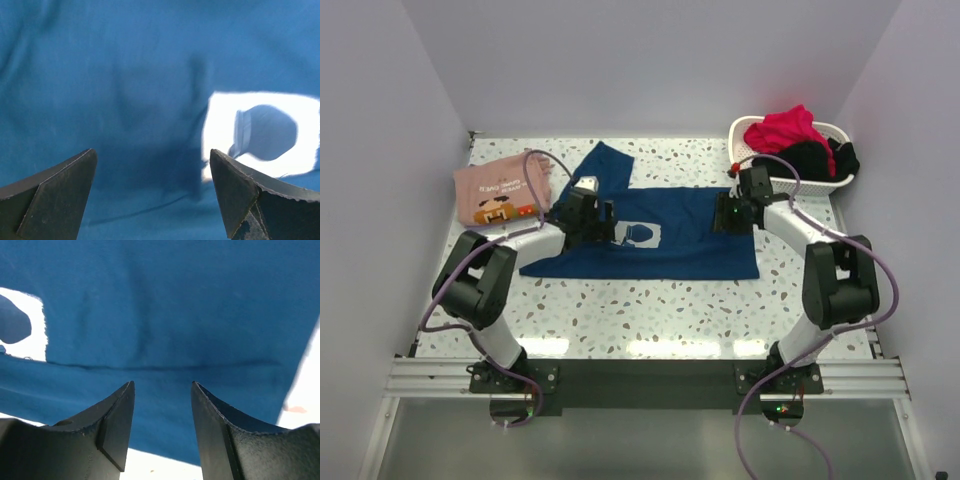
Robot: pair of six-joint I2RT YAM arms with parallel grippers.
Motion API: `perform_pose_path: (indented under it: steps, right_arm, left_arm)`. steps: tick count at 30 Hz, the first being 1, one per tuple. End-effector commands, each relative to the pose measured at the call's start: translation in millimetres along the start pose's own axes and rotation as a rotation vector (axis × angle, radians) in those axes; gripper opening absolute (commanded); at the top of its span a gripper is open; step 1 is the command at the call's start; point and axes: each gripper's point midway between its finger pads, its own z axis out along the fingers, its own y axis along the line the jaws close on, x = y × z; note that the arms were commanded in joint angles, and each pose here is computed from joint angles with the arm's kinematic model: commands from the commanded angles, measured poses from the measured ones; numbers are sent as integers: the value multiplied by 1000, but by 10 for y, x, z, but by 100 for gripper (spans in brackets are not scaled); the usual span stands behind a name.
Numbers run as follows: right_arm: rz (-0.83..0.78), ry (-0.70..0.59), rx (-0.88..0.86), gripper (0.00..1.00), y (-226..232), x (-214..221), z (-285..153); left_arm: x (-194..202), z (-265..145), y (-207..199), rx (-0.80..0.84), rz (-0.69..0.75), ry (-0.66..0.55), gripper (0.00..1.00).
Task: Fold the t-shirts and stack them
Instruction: Fold the tshirt
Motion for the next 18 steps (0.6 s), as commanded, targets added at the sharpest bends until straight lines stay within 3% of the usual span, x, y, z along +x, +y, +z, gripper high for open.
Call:
perform_pose_path:
  steps: [1,8,18]
  right_arm:
    - [5,-4,-56,53,162,-128,213]
    - [19,102,-25,52,38,148,549]
    - [45,229,68,52,-176,686,305]
  left_arm:
    - [-44,-17,12,13,-60,-58,100]
    - [217,21,91,3,-80,-23,100]
    - [736,-229,187,21,-159,52,100]
